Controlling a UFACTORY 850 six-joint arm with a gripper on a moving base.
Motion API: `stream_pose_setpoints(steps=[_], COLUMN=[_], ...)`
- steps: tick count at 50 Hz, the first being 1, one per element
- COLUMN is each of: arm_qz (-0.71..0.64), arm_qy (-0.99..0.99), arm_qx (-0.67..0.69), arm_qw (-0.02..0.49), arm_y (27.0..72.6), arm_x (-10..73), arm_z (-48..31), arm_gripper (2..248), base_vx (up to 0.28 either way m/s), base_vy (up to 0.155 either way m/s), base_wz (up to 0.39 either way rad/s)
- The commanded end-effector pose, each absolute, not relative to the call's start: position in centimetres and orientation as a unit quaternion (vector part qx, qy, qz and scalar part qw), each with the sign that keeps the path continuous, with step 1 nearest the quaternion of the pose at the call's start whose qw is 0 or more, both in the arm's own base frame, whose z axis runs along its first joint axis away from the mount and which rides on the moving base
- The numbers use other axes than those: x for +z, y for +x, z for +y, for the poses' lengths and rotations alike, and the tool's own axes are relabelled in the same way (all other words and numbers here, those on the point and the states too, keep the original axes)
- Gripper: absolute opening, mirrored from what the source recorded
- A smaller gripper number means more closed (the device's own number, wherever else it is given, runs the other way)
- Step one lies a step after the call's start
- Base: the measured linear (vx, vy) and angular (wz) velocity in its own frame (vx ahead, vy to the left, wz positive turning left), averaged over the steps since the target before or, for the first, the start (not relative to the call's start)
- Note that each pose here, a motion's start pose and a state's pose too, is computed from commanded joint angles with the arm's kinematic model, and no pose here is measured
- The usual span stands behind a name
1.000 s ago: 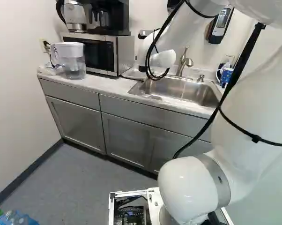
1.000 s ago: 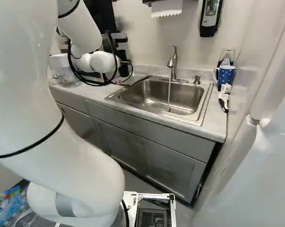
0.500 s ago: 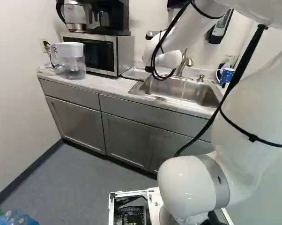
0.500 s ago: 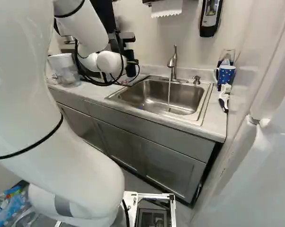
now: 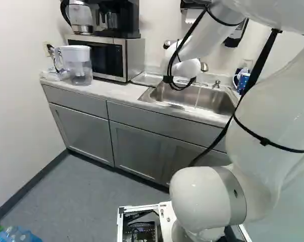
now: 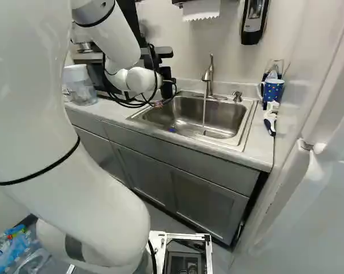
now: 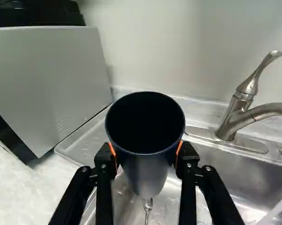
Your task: Rinse the cup and place it in the tray
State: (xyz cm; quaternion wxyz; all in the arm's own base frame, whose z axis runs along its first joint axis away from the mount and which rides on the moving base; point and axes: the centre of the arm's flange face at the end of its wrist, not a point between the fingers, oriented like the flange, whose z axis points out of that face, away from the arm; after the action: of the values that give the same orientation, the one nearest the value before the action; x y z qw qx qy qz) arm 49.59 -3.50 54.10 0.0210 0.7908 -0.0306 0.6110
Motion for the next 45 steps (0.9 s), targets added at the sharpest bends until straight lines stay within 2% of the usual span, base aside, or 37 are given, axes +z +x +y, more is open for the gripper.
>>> stream_pose_setpoints(steps=[45], arm_qz=[-0.055], arm_qy=[0.830], arm_qx=[0.554], arm_qw=[0.035], arm_y=[49.3], arm_x=[49.1], arm_z=[-6.3], arm_gripper=[126], base_vx=[0.000], base_vy=[0.000], base_wz=[0.000])
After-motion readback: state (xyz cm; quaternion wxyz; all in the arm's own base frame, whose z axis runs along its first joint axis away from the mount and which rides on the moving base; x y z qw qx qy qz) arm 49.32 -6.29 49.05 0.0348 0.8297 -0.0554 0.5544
